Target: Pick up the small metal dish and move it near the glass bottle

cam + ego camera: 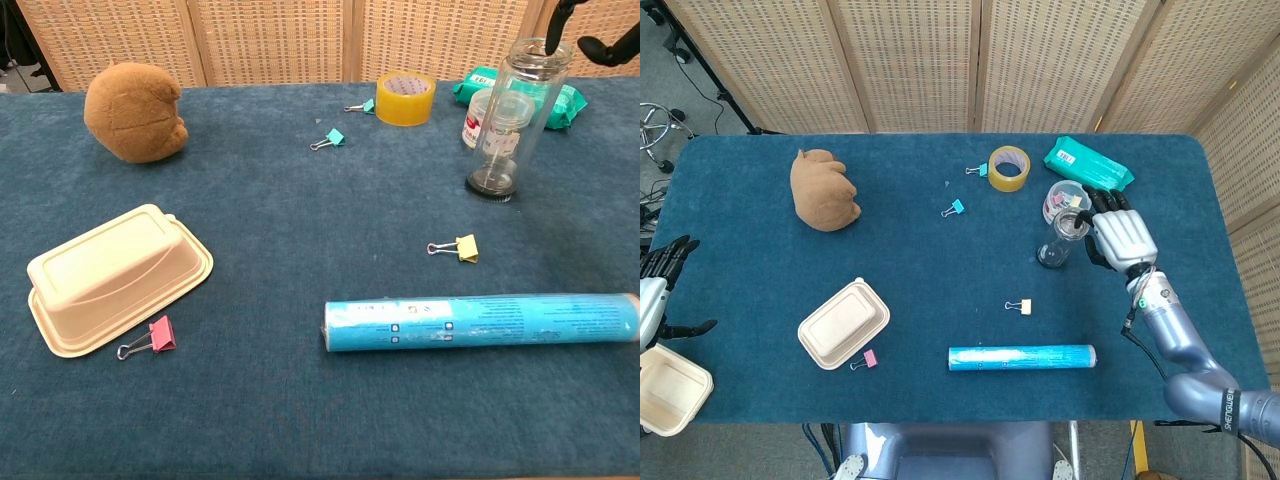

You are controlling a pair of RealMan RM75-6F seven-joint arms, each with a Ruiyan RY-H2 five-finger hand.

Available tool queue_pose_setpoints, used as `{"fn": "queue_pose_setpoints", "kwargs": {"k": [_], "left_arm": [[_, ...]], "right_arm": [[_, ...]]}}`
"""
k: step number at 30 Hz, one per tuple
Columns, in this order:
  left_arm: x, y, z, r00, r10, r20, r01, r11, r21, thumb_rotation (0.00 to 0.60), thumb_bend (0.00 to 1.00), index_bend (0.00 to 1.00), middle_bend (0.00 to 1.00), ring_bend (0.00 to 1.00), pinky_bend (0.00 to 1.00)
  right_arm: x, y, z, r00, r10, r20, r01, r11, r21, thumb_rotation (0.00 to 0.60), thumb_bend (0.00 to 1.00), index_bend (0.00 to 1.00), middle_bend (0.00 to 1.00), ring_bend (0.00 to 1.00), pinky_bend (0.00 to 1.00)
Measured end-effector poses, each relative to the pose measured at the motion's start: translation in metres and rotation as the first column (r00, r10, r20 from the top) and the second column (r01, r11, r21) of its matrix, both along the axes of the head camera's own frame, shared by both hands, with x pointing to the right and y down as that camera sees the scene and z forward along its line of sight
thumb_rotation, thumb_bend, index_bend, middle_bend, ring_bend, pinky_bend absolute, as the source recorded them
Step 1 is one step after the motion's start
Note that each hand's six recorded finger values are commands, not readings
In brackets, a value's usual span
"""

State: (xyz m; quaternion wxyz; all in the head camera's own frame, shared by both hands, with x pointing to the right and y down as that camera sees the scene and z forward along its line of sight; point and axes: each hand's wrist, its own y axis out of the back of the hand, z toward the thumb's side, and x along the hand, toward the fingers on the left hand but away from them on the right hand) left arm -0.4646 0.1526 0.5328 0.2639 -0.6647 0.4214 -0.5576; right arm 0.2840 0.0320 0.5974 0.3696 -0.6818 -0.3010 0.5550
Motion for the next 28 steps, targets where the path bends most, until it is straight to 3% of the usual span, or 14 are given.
{"fn": "queue_pose_setpoints", "kwargs": {"k": [5, 8, 9, 11, 12, 13, 15, 22, 28], "left_arm": [[-0.001, 0.001, 0.0, 1.0, -0.001, 0.0, 0.001, 1.0, -0.001, 0.6, 0.0, 0.0, 0.0, 0.0, 0.0], [-0.002, 0.001, -0.001, 1.0, -0.006, 0.002, 0.006, 1.0, 0.001, 0.6, 0.0, 0.0, 0.0, 0.0, 0.0], [-0.003, 0.002, -0.001, 1.0, -0.006, 0.003, 0.006, 1.0, 0.001, 0.6, 0.0, 0.0, 0.0, 0.0, 0.0], [-0.003, 0.003, -0.002, 1.0, -0.008, 0.005, 0.008, 1.0, 0.001, 0.6, 0.0, 0.0, 0.0, 0.0, 0.0], [-0.004, 0.004, -0.002, 1.0, -0.008, 0.007, 0.008, 1.0, 0.001, 0.6, 0.0, 0.0, 0.0, 0.0, 0.0], [-0.004, 0.005, -0.002, 1.0, -0.008, 0.009, 0.008, 1.0, 0.0, 0.6, 0.0, 0.0, 0.0, 0.0, 0.0], [-0.004, 0.007, -0.003, 1.0, -0.008, 0.014, 0.008, 1.0, 0.001, 0.6, 0.0, 0.0, 0.0, 0.0, 0.0], [-0.008, 0.018, -0.004, 0.999, -0.011, 0.053, 0.011, 1.0, 0.01, 0.6, 0.0, 0.0, 0.0, 0.0, 0.0], [-0.011, 0.027, -0.005, 0.997, -0.025, 0.076, 0.024, 0.999, 0.022, 0.6, 0.0, 0.0, 0.0, 0.0, 0.0]], "right_arm": [[-0.003, 0.0, -0.021, 1.0, -0.014, 0.022, 0.013, 0.999, 0.051, 0.6, 0.66, 0.3, 0.0, 0.0, 0.0], [-0.001, 0.002, -0.033, 0.999, -0.033, 0.025, 0.031, 0.995, 0.1, 0.6, 0.65, 0.17, 0.0, 0.0, 0.0], [0.001, 0.003, -0.037, 0.999, -0.041, 0.023, 0.038, 0.992, 0.118, 0.6, 0.6, 0.12, 0.0, 0.0, 0.0], [0.006, 0.006, -0.046, 0.998, -0.061, 0.015, 0.057, 0.984, 0.168, 0.6, 0.4, 0.04, 0.0, 0.0, 0.0], [0.009, 0.009, -0.049, 0.998, -0.068, 0.011, 0.065, 0.98, 0.191, 0.6, 0.23, 0.01, 0.0, 0.0, 0.0], [0.016, 0.013, -0.054, 0.997, -0.073, 0.004, 0.07, 0.973, 0.221, 0.6, 0.11, 0.0, 0.0, 0.0, 0.0], [0.028, 0.022, -0.059, 0.997, -0.072, -0.004, 0.07, 0.964, 0.258, 0.6, 0.01, 0.0, 0.0, 0.0, 0.0], [0.1, 0.089, -0.056, 0.999, 0.012, -0.043, 0.0, 0.96, 0.279, 0.6, 0.0, 0.0, 0.0, 0.0, 0.0], [0.142, 0.138, -0.046, 0.993, 0.108, -0.046, -0.092, 0.958, 0.27, 0.6, 0.0, 0.0, 0.0, 0.0, 0.0]]}}
